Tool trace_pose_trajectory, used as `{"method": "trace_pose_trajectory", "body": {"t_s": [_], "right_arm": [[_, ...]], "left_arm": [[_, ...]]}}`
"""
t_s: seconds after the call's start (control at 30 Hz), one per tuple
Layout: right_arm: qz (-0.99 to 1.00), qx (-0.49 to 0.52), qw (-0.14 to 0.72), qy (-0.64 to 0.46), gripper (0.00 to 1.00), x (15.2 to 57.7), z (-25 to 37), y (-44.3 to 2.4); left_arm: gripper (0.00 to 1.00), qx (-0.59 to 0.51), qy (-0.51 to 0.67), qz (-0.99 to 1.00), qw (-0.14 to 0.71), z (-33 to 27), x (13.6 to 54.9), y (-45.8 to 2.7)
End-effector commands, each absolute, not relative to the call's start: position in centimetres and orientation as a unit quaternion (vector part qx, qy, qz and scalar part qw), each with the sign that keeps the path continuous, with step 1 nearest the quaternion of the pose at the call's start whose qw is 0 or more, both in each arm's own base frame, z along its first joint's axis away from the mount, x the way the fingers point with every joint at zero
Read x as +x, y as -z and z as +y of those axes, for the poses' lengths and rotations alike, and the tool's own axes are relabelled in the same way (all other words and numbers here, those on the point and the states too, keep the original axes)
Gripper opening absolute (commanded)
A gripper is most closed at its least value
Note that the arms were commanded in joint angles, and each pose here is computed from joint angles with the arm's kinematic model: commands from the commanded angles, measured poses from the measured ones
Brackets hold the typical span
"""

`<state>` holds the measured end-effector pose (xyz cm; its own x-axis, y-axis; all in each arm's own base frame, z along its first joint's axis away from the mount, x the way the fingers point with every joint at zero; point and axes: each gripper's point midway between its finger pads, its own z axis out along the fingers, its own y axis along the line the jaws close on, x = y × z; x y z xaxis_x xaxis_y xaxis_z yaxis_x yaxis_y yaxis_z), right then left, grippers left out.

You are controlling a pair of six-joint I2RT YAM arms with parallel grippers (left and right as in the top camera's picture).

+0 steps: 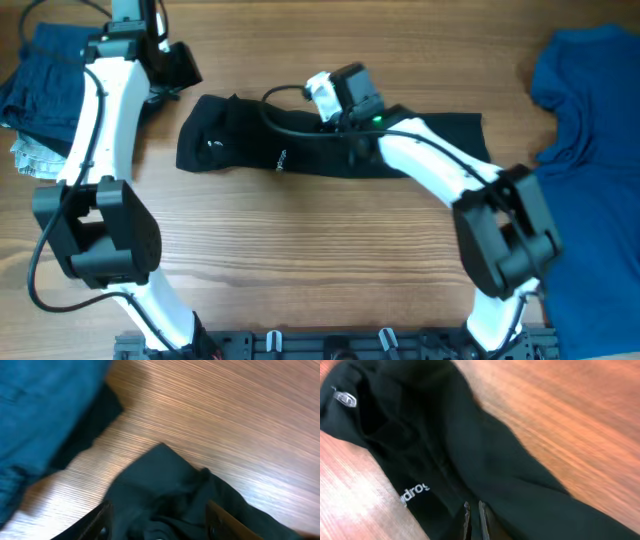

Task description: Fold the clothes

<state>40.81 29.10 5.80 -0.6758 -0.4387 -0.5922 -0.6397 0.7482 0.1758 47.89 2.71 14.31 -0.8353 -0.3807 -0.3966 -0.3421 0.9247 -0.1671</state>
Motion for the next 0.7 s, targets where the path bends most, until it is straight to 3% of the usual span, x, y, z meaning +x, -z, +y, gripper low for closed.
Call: {"method": "trace_pose_trajectory", "body": {"t_s": [0.0,0.3,0.5,0.67], "right_arm": [[0.897,-0.317,0.257,-0.168,0.08,40.3,29.9,-3.5],[0.905,-0.269,0.269,-0.189,0.07,41.6,30.9,-2.1],[0.879,-0.303,0.280,-0.240,0.38,41.3,32.9,-6.3],[0.870,-0.345,0.273,-0.223,0.41,40.8,32.8,-5.5]], "left_arm": [[0.58,-0.214,0.027,0.953,0.214,5.2,47.7,-13.8],[0.58,-0.222,0.026,0.951,0.213,5.8,47.6,-13.8],[0.58,-0.223,0.025,0.953,0.205,5.7,47.3,-13.6],[0.59,-0.223,0.025,0.953,0.205,5.7,47.2,-13.6]]}}
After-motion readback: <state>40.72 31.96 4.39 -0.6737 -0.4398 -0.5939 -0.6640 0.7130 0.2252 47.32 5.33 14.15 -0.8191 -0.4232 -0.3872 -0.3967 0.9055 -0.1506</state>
